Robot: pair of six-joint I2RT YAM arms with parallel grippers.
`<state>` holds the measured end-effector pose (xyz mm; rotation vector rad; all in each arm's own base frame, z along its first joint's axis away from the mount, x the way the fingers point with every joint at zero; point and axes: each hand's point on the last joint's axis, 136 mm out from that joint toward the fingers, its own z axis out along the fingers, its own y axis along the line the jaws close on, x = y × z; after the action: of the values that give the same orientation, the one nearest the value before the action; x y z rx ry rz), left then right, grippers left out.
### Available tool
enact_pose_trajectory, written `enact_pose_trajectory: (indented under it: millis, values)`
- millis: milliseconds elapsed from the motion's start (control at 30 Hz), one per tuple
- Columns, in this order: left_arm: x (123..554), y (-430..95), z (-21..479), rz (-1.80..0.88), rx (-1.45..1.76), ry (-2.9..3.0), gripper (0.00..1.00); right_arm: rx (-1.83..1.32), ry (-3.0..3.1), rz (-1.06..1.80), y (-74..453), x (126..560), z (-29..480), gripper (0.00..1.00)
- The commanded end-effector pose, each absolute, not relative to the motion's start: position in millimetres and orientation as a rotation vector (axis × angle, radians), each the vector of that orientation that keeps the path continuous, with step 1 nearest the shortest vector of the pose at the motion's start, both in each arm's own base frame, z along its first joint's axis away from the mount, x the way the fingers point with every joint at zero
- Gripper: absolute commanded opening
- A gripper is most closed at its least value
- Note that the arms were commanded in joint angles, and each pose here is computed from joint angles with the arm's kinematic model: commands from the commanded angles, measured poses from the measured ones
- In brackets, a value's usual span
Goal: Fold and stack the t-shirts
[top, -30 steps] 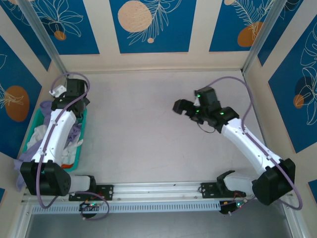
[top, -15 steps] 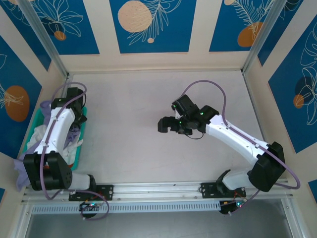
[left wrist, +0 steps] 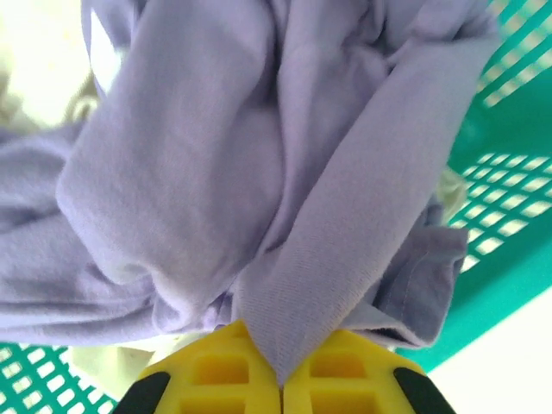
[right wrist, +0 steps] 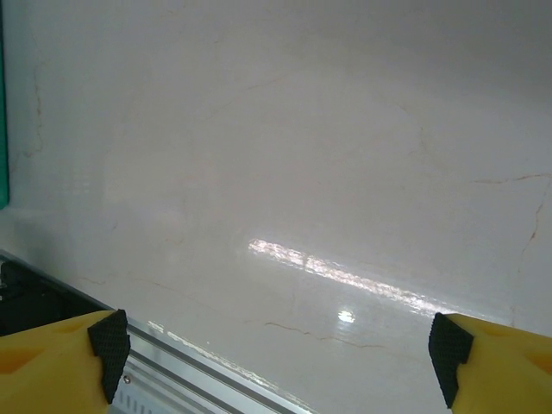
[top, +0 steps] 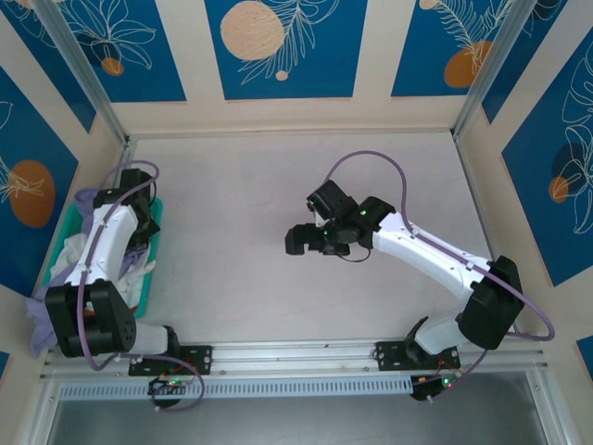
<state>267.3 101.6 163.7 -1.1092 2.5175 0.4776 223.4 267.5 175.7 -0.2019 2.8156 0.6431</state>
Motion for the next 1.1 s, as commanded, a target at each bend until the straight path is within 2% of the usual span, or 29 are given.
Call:
enact_pose_trajectory:
  millis: [0,133,333,500,600,667,733,833,933,1033,1067]
  values:
    - [286,107,222,0.449,-1.046,2.337,0.00,-0.174,2.812,0.611,264,223,187,0.91]
    - [319,79,296,0.372,-0.875,2.148,0.00,-0.170,2.761,0.598,262,228,204,0.91]
    - [359,-11,413,0.213,-0.507,1.986,0.00,-0.145,2.682,0.552,256,242,226,0.91]
    - [368,-65,453,0.069,-0.332,1.972,0.00,-0.142,2.657,0.551,258,248,236,0.90]
    - [378,-117,473,-0.162,-0.170,1.974,0.00,-0.113,2.640,0.526,255,253,242,0.90]
    - [378,-161,501,-0.312,-0.023,1.938,0.00,-0.080,2.618,0.499,250,258,246,0.91]
    - [368,-205,550,-0.463,0.117,1.798,0.00,-0.042,2.595,0.481,245,262,252,0.91]
    - [358,-243,594,-0.660,0.153,1.629,0.00,0.019,2.572,0.445,236,265,258,0.91]
    - [371,-259,582,-0.716,0.111,1.653,0.00,0.063,2.544,0.406,224,267,263,0.91]
    - [395,-276,526,-0.687,0.087,1.822,0.02,0.165,2.532,0.352,202,268,264,0.91]
    - [402,-282,506,-0.679,0.090,1.885,0.29,0.199,2.534,0.342,195,267,262,0.91]
